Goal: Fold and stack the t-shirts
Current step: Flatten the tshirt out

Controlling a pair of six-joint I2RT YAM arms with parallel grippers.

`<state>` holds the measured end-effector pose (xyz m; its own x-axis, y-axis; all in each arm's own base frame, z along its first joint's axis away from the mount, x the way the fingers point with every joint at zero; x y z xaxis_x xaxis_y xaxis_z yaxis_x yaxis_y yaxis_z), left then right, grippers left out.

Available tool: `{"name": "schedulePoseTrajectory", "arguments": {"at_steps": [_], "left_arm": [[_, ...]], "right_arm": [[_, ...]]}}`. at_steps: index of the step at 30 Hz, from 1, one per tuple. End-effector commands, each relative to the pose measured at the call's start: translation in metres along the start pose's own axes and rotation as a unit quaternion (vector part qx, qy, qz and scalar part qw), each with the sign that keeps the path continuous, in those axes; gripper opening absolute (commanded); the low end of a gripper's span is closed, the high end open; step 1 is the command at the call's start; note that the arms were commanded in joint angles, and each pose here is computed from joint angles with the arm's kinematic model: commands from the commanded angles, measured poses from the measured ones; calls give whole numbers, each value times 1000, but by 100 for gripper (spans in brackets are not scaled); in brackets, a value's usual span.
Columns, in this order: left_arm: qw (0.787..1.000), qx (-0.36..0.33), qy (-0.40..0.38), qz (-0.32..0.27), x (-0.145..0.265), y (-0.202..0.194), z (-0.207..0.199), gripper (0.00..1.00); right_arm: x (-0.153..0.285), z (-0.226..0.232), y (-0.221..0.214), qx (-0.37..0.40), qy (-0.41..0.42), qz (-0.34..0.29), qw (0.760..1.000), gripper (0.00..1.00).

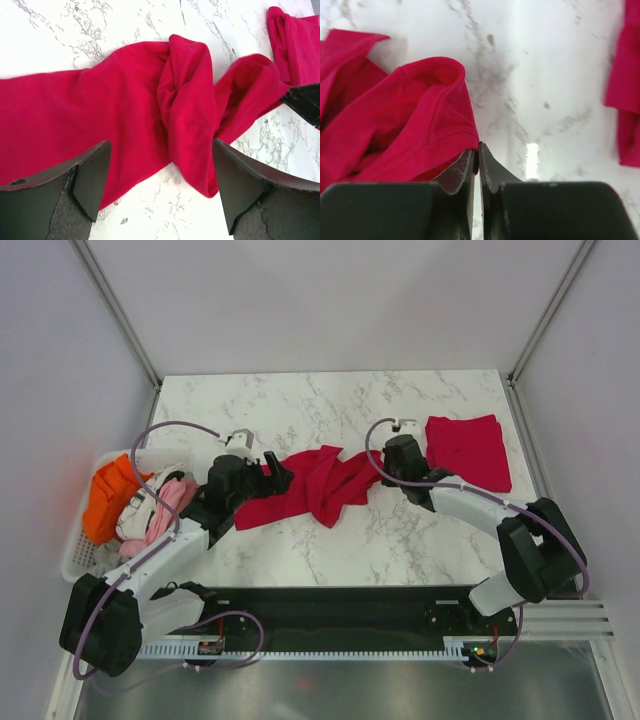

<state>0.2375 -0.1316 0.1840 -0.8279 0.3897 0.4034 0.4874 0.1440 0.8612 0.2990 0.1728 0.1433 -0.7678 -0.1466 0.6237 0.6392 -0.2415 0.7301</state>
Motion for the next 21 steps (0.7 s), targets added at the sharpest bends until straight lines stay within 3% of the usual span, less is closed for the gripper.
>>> {"name": "schedulePoseTrajectory", "arguments": {"at_steps": [1, 2, 4, 9, 10, 12, 21], "left_arm": [[999, -23, -8, -25, 3, 5, -1, 88], [999, -23, -12, -27, 4, 5, -2, 88], [999, -25, -20, -37, 6, 5, -3, 88], [998, -29, -36, -50, 9, 4, -6, 88], [997, -29, -36, -54, 10, 5, -5, 88], [997, -30, -39, -56, 11, 4, -6, 88], [997, -28, -39, -66, 15, 6, -6, 88]], "right_arm": [[17, -21, 4, -19, -34, -54, 998, 14], [18, -28, -3, -21, -38, -59, 997, 17], [27, -30, 1, -33, -28, -90, 995, 39], [37, -39, -6, -35, -13, -117, 992, 69], [42, -38, -2, -40, -4, -131, 991, 83], [46, -39, -1, -43, -2, -139, 989, 98], [75, -34, 17, -105, 37, -189, 976, 98]]}}
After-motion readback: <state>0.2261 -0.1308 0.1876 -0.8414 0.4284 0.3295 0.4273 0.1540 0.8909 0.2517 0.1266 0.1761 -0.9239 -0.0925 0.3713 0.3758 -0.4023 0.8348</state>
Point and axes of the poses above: each gripper's point midway between its finger pads, its own x axis back along the fingers, its own z axis along the line the jaws close on, y = z × x, the point moved 9 cm from there along x, back along the fingers, and after that the axes turned 9 degrees about -x, right-handed, at the moved point
